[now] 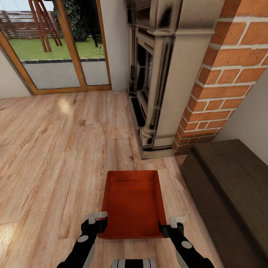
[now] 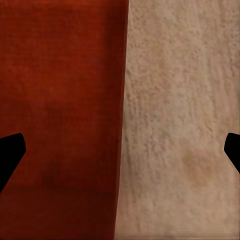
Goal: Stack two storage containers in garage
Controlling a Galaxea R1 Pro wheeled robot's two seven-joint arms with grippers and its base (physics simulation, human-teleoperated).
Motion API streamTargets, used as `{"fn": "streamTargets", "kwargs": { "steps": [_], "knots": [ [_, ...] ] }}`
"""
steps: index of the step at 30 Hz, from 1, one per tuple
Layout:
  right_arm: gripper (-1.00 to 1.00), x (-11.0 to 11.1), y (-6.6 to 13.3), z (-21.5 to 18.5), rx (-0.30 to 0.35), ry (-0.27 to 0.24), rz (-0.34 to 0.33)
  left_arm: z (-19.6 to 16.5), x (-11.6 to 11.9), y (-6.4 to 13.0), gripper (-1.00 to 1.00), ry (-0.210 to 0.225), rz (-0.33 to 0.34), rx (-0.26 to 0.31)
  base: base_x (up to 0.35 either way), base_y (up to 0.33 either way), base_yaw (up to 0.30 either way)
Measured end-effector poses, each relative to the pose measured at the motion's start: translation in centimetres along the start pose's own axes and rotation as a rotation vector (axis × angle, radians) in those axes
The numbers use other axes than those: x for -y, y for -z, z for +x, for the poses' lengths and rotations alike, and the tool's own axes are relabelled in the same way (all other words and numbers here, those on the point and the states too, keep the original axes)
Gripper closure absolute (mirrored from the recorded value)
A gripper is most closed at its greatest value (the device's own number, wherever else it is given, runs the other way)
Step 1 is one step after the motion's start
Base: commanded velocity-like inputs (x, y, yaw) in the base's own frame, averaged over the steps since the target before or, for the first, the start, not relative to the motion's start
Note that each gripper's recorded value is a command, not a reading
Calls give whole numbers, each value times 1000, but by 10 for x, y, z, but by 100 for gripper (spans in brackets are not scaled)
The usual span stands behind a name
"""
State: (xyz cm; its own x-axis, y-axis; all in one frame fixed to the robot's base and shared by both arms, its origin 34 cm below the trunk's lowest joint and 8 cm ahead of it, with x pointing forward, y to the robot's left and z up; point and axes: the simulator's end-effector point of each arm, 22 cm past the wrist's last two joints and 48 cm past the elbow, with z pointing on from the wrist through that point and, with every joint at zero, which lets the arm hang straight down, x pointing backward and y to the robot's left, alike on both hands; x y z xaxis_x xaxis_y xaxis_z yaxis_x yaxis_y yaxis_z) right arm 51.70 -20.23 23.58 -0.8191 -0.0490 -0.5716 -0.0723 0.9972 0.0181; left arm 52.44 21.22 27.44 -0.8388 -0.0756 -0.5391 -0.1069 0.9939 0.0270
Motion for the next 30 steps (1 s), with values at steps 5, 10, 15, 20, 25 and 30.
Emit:
{"fn": "streamTargets", "kwargs": {
  "steps": [5,10,15,20,25,30],
  "knots": [
    [-100,0,-4,6,-3,0,0,5,2,-4,-100,1,2,-1,0,0,0],
    [-100,0,-4,6,-2,0,0,5,2,-4,-100,1,3,-1,0,0,0],
    [-100,0,-4,6,-2,0,0,5,3,-4,-100,1,4,-1,0,0,0],
    [-100,0,-4,7,-4,-1,1,5,2,-4,-100,0,3,-1,0,0,0],
    [-100,1,-4,8,-8,-3,3,5,0,-5,-100,-2,1,-1,0,0,0],
    [-100,0,-4,23,-78,-2,1,5,0,-5,-100,-2,0,0,0,0,0]
  ]
}}
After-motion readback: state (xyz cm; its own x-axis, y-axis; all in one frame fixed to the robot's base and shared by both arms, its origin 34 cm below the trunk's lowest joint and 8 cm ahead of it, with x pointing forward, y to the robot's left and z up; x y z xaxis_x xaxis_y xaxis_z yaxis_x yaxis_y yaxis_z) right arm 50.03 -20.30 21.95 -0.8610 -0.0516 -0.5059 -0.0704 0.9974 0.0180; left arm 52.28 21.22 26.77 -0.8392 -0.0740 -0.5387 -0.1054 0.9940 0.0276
